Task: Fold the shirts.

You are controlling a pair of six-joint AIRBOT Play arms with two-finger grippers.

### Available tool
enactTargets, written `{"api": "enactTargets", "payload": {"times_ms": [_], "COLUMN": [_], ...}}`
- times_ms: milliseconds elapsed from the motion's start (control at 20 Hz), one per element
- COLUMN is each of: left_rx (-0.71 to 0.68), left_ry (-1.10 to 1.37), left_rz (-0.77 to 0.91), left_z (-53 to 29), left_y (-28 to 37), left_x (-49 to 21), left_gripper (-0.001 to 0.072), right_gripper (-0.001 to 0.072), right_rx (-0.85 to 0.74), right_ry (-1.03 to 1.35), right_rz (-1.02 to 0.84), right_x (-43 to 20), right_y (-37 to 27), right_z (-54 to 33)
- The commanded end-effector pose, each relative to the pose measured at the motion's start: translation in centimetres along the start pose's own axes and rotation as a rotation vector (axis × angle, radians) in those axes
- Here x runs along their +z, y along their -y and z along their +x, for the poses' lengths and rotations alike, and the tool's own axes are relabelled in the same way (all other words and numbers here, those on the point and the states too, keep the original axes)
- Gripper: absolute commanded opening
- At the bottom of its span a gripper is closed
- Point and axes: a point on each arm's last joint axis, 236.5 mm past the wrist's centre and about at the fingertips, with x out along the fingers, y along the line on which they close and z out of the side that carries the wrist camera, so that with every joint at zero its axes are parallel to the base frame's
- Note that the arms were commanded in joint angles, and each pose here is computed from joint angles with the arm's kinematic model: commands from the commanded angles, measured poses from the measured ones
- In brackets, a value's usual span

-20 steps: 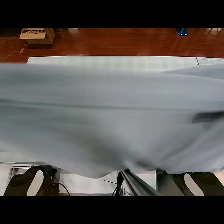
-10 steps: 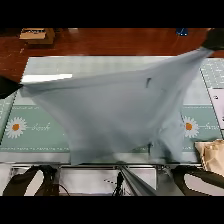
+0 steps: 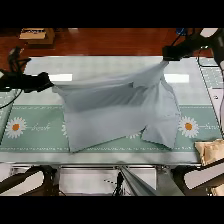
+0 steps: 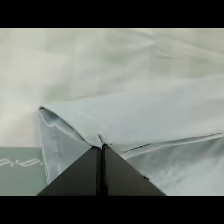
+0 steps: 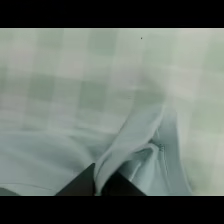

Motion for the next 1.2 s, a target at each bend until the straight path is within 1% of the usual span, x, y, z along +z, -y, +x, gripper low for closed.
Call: {"api": "enactTargets", "payload": {"times_ms": [0,50,100,150,200,300,400,450,500,550,600,650,700,750,950,1150], "left_rx": [0.015,0.019,0.030,0.054,0.080,0.102,0.089,0.074,0.060,0.022,-0.049,-0.153,-0.222,-0.240,-0.195,-0.160], "left_ry": [-0.109,-0.120,-0.138,-0.167,-0.193,-0.212,-0.294,-0.351,-0.395,-0.431,-0.461,-0.482,-0.499,-0.522,-0.557,-0.549], "left_rz": [-0.034,-0.045,-0.051,-0.054,-0.062,-0.115,-0.156,-0.164,-0.190,-0.225,-0.271,-0.304,-0.327,-0.363,-0.418,-0.371], "left_z": [4.8,4.4,3.3,1.4,-0.7,-5.5,-8.4,-8.7,-8.4,-7.6,-6.8,-5.9,-5.3,-4.6,-2.2,-1.0], "left_y": [-1.6,-2.2,-3.0,-4.3,-5.6,-7.5,-7.8,-7.6,-7.3,-6.5,-5.0,-2.9,-1.6,-1.3,-2.3,-2.1], "left_x": [-2.1,-2.2,-2.3,-2.4,-2.6,-3.5,-7.7,-10.5,-13.5,-16.2,-18.4,-20.3,-21.8,-23.4,-27.3,-27.3], "left_gripper": [0.0069,0.0223,0.0379,0.0486,0.0487,0.0487,0.0487,0.0504,0.0568,0.0604,0.0619,0.0619,0.0619,0.0618,0.0618,0.0618], "right_gripper": [0.0197,0.0337,0.0400,0.0432,0.0441,0.0440,0.0440,0.0440,0.0440,0.0441,0.0441,0.0441,0.0441,0.0441,0.0440,0.0440], "right_rx": [0.012,0.009,0.002,-0.038,-0.082,-0.151,-0.195,-0.186,-0.161,-0.125,-0.092,-0.055,-0.031,-0.027,-0.048,-0.048], "right_ry": [-0.091,-0.092,-0.096,-0.107,-0.106,-0.105,-0.155,-0.172,-0.181,-0.185,-0.183,-0.182,-0.184,-0.185,-0.160,-0.160], "right_rz": [0.033,-0.002,-0.062,-0.122,-0.130,-0.055,0.041,0.095,0.147,0.200,0.241,0.272,0.292,0.302,0.304,0.299], "right_x": [-2.1,-2.1,-2.1,-2.2,-2.2,-3.1,-5.9,-7.3,-8.6,-9.9,-11.0,-12.1,-13.0,-13.8,-14.8,-14.8], "right_y": [0.8,1.1,1.5,2.7,4.2,7.6,11.1,12.2,13.0,13.4,13.5,13.4,13.3,13.3,13.4,13.4], "right_z": [3.8,3.2,2.0,0.0,-2.3,-7.5,-11.2,-12.1,-12.6,-12.8,-12.9,-12.8,-12.8,-12.7,-12.5,-12.5]}}
